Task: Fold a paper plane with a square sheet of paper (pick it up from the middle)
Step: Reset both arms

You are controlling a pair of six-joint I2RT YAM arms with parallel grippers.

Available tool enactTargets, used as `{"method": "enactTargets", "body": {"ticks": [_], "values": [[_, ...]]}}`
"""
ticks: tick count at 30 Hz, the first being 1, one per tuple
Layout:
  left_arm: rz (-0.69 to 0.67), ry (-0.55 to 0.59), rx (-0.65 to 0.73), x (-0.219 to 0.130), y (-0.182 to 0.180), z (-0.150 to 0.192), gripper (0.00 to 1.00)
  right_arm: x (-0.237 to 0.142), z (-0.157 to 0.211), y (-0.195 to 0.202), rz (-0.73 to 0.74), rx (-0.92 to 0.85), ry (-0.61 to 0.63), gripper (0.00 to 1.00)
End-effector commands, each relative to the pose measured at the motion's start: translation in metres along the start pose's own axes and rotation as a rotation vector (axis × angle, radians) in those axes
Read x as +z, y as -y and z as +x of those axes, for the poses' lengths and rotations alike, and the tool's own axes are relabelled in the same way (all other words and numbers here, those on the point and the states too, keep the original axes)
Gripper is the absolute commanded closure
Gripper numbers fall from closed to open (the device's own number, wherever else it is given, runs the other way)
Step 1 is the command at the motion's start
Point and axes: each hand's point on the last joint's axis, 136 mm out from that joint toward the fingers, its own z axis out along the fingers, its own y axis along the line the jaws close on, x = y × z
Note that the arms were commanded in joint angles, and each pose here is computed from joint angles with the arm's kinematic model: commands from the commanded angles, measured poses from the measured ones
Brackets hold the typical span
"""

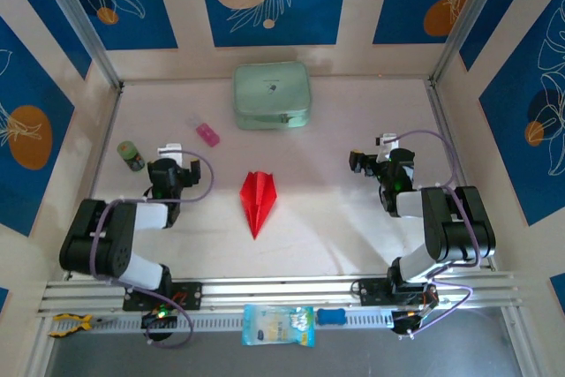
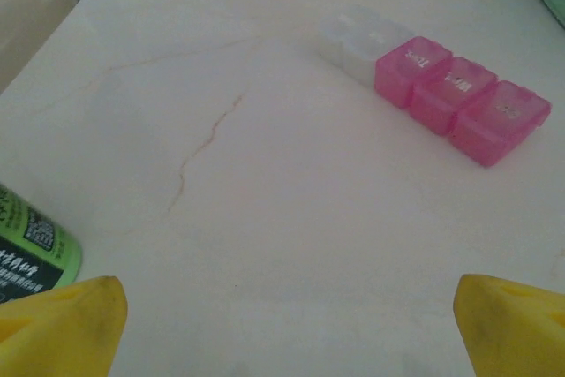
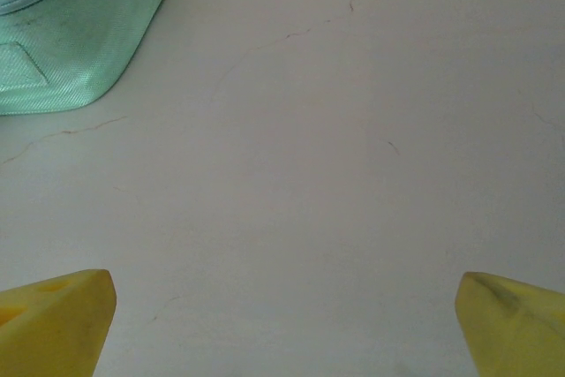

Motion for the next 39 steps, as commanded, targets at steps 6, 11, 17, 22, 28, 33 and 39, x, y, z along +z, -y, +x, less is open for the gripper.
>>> {"method": "enactTargets", "body": {"ticks": [6,11,17,22,28,33,39], "values": [[0.078,0.103,-0.018,0.007,0.006,-0.025,0.0,0.001,-0.013,-0.001,-0.007,0.008,0.038,0.01],[0.12,0.106,-0.001,0.006,0.014,-0.026,0.0,0.001,-0.012,0.0,-0.008,0.01,0.035,0.01],[0.153,0.1,0.017,0.007,0.02,-0.026,0.0,0.001,-0.012,0.0,-0.008,0.009,0.035,0.01],[0.153,0.099,0.019,0.007,0.02,-0.026,0.0,0.001,-0.013,0.0,-0.008,0.009,0.036,0.01],[0.154,0.099,0.018,0.007,0.021,-0.026,0.0,0.001,-0.012,-0.001,-0.009,0.009,0.034,0.01],[0.154,0.099,0.018,0.007,0.021,-0.026,0.0,0.001,-0.013,-0.001,-0.01,0.01,0.033,0.01],[0.154,0.1,0.017,0.007,0.021,-0.026,0.0,0.001,-0.013,-0.001,-0.012,0.013,0.034,0.01]]}}
